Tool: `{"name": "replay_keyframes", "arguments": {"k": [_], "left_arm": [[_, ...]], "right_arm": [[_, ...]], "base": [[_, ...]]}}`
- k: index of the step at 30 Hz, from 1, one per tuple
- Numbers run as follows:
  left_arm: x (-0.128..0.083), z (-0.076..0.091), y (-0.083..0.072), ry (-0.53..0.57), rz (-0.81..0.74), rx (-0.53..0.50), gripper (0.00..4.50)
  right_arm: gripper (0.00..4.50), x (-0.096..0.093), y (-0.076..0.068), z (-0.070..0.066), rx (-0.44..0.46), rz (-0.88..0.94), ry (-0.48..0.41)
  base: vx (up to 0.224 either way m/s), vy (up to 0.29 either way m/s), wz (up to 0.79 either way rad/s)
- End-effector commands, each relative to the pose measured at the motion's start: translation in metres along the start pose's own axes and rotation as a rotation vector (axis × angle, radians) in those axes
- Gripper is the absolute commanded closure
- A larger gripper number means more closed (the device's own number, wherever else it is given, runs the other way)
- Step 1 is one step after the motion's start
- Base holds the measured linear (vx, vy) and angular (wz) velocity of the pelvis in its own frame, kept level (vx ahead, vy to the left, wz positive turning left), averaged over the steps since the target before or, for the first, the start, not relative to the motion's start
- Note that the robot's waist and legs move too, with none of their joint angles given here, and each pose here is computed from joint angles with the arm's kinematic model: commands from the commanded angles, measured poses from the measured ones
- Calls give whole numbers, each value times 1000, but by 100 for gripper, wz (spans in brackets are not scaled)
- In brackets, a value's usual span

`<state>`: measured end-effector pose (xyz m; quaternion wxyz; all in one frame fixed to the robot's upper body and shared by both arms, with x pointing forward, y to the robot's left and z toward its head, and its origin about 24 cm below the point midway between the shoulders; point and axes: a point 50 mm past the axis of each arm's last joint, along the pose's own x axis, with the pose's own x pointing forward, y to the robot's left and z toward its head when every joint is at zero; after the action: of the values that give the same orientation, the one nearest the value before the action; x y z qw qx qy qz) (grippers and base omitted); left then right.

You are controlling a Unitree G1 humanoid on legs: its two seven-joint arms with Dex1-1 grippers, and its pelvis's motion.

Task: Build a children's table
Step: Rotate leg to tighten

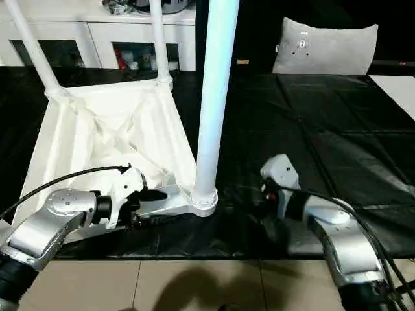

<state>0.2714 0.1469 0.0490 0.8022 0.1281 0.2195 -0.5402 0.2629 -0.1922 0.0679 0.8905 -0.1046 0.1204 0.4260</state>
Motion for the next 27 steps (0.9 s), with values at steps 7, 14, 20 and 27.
{"name": "replay_keyframes", "arguments": {"k": [7,14,20,27], "left_arm": [[5,1,-1,24,42,20,208],[6,-2,-2,53,29,47,251],[7,-4,-2,79,5,48,305],[6,-7,-3,130,-22,76,356]], "right_arm": [[0,2,5,10,-26,64,3],[0,5,4,13,-43,70,5],[0,8,2,14,-46,79,4],[0,12,0,19,-66,108,-1]], "base": [[0,0,0],[0,0,0],[0,0,0],[0,0,0]]}}
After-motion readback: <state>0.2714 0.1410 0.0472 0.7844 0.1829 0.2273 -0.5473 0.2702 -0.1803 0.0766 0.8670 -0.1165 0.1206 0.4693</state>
